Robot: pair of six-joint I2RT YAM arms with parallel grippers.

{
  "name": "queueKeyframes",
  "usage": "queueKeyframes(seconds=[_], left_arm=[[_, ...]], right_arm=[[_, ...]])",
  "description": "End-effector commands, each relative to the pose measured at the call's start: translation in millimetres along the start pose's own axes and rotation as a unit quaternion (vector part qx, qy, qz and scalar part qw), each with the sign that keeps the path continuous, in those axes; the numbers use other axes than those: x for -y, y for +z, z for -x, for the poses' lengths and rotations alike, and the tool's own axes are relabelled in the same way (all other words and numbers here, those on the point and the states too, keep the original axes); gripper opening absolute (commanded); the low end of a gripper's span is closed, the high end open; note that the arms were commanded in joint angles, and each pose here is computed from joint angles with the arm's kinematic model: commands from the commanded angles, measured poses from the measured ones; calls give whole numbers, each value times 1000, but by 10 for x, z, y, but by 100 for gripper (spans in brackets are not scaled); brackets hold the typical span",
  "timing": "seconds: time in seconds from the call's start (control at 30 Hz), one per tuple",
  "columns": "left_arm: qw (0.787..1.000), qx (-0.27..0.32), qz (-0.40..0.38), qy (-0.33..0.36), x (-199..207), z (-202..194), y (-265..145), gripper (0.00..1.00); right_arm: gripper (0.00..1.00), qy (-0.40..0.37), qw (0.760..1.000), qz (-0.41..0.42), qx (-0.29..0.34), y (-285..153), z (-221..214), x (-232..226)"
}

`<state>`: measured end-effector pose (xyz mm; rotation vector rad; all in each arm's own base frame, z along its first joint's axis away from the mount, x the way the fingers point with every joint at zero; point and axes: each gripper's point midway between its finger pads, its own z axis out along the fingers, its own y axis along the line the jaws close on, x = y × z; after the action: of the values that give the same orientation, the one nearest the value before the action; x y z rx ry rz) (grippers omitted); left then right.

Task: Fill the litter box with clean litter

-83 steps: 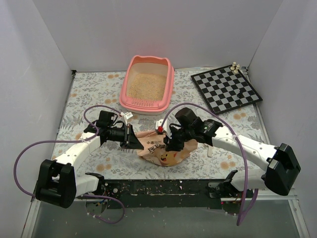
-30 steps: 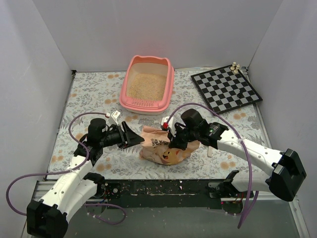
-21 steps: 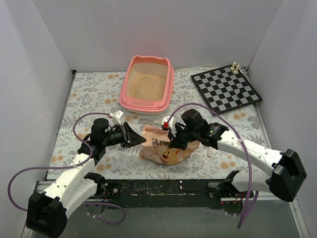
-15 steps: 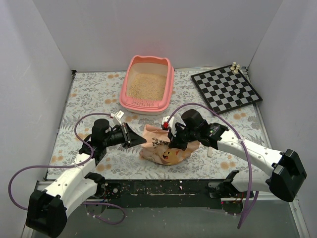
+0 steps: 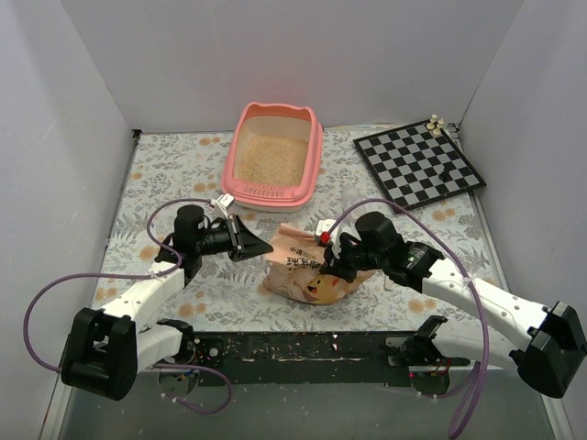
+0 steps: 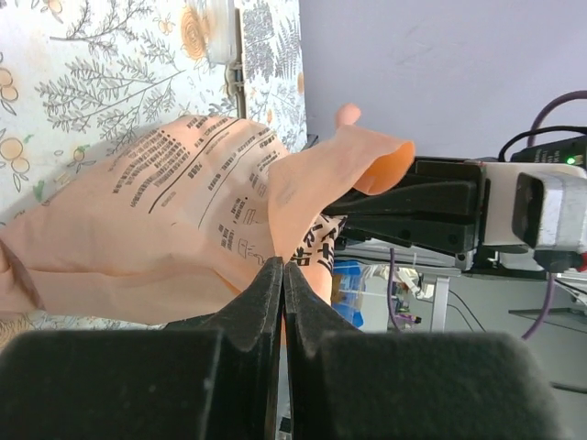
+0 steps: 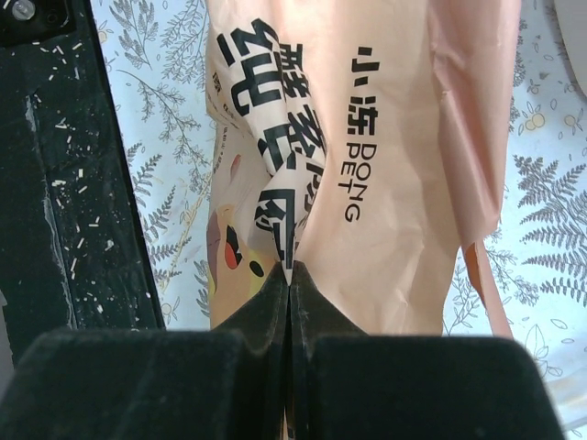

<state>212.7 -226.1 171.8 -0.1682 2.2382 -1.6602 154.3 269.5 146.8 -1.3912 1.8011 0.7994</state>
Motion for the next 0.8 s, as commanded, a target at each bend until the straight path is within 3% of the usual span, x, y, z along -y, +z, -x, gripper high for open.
queueKeyframes(seconds=[0.0,0.2,0.33,0.47,0.57,0.77], left_arm=[[998,34,-38,39,218,376,-93,0],[997,21,-64,33,237,520,-88,0],[993,41,-54,96,459,574,-189,0],[980,50,-62,180,858,456,-383,31],[969,-3,-88,232,980,130,-410,49],[938,-73,-58,334,797,-427,-96,70]], right_arm=[[1,34,998,-23,-40,-160,-297,7],[1,30,999,-15,-27,-199,-240,-36],[1,38,999,-11,-26,-170,-215,-38],[1,44,998,-20,-34,-135,-195,27],[1,43,998,-26,-44,-122,-168,82],[1,43,997,-25,-61,-127,-61,178]])
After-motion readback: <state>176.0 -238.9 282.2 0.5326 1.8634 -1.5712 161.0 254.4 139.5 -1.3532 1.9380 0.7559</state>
